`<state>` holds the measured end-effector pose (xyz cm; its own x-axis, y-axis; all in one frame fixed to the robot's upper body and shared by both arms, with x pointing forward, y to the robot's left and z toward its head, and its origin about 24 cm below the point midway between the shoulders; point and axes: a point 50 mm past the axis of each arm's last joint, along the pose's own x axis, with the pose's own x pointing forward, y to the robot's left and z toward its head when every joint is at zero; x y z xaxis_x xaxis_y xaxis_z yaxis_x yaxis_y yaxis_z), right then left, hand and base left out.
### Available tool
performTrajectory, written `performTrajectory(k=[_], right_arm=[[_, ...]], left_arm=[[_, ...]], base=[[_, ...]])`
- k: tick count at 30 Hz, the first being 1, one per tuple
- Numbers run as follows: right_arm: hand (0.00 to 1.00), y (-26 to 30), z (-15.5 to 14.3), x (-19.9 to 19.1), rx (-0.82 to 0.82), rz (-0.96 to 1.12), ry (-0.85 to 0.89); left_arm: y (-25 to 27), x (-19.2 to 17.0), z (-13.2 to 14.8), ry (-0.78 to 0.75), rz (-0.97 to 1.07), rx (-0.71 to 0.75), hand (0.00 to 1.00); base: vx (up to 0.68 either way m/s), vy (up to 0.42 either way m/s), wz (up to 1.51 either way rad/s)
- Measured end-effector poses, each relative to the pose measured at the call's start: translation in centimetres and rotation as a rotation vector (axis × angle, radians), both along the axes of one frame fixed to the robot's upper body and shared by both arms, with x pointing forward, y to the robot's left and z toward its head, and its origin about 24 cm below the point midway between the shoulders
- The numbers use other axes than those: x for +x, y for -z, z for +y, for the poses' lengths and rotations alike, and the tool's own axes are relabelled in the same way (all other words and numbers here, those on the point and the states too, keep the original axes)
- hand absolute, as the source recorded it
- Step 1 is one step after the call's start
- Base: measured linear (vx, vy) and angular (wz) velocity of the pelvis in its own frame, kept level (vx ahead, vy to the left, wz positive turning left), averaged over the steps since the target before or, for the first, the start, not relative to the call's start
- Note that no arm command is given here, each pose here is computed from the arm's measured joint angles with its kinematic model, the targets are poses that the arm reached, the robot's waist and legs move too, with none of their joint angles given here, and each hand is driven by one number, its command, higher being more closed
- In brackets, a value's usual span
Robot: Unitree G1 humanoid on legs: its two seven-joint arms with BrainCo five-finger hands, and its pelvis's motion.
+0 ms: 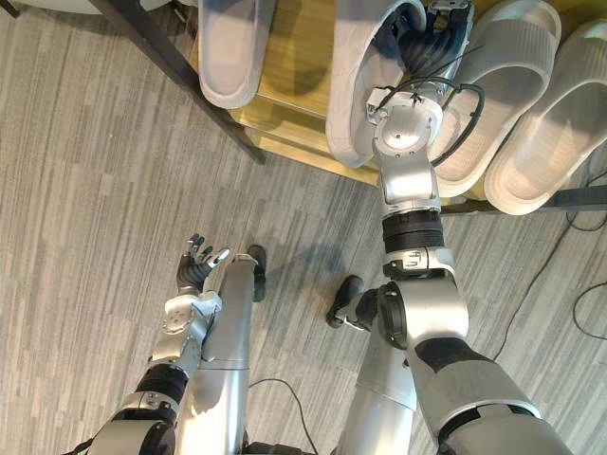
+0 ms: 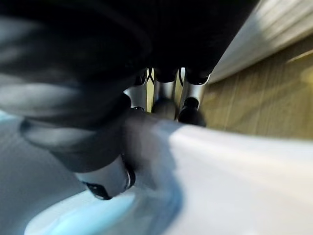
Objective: Organize the slippers on the shoe rack
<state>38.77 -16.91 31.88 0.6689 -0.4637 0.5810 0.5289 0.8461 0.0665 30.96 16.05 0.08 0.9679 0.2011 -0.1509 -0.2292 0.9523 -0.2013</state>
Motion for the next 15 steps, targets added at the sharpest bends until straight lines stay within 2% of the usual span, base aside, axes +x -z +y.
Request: performTrajectory(k=[8, 15], right_arm=[[0.00, 0.06, 0.04, 0.25, 0.092, 0.005, -0.025], [0.00, -0.48, 0.12, -0.05, 0.106, -0.029, -0.012]], left_arm=[[0.81, -0.13, -0.24, -0.015, 0.043, -0.026, 0.00], [1.07, -0.21, -0.22, -0.018, 0.057, -0.033, 0.00]], base=[[0.02, -0.024, 0.08], [0.00, -0.001, 0.01]])
